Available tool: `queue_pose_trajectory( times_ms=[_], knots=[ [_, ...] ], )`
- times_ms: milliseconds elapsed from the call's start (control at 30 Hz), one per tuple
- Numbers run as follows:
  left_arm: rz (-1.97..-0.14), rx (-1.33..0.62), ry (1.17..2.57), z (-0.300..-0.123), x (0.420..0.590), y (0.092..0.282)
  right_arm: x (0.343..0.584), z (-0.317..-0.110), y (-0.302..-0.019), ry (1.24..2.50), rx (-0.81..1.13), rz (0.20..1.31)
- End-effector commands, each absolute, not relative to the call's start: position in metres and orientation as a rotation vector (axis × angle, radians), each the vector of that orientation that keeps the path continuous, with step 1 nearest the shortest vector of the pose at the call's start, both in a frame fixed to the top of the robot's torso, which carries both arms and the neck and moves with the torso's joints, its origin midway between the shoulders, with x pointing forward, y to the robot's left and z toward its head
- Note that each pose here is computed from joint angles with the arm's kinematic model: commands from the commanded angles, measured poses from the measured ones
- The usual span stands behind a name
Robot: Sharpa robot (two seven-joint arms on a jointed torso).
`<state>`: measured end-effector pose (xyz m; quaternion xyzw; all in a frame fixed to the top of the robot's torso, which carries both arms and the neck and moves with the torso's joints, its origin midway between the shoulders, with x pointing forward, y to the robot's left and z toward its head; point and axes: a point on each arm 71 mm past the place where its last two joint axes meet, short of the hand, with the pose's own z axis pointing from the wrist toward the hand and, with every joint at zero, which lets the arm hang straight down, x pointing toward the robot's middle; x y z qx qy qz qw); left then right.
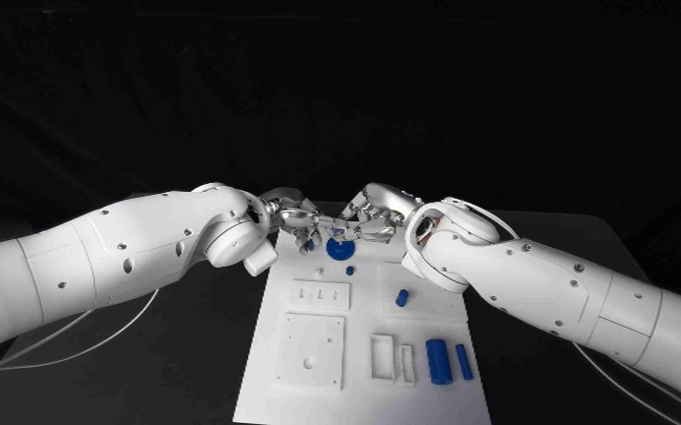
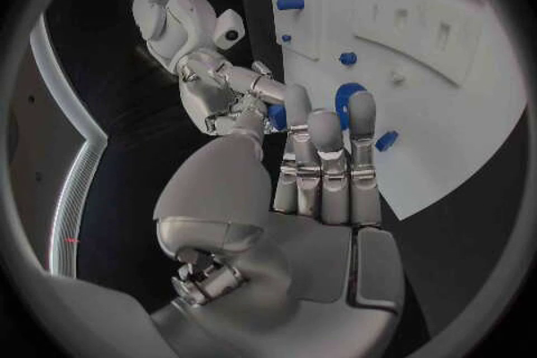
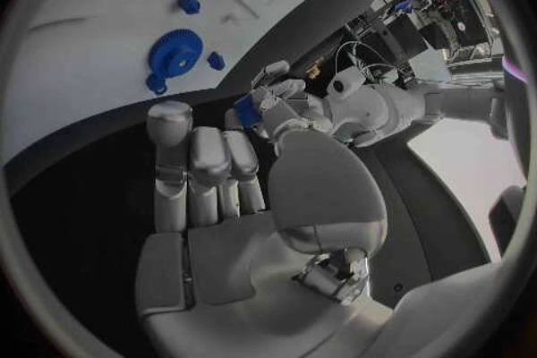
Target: Assemble the parts on the task board
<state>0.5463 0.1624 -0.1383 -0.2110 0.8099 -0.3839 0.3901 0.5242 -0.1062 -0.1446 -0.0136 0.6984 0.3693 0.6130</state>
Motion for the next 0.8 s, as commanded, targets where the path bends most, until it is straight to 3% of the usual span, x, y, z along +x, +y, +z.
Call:
queue_pose_trajectory(
  times_ms=[33,800],
  knots=[
    [-1.000,-0.520,2.066,-0.1364,0.5459,0.1581,0.5214,-0.1449,-0.1014,1.621,-0.063,0.863],
    [-1.029,-0.522,2.084,-0.1369,0.5454,0.1590,0.5229,-0.1465,-0.1041,1.632,-0.063,0.855]
  ],
)
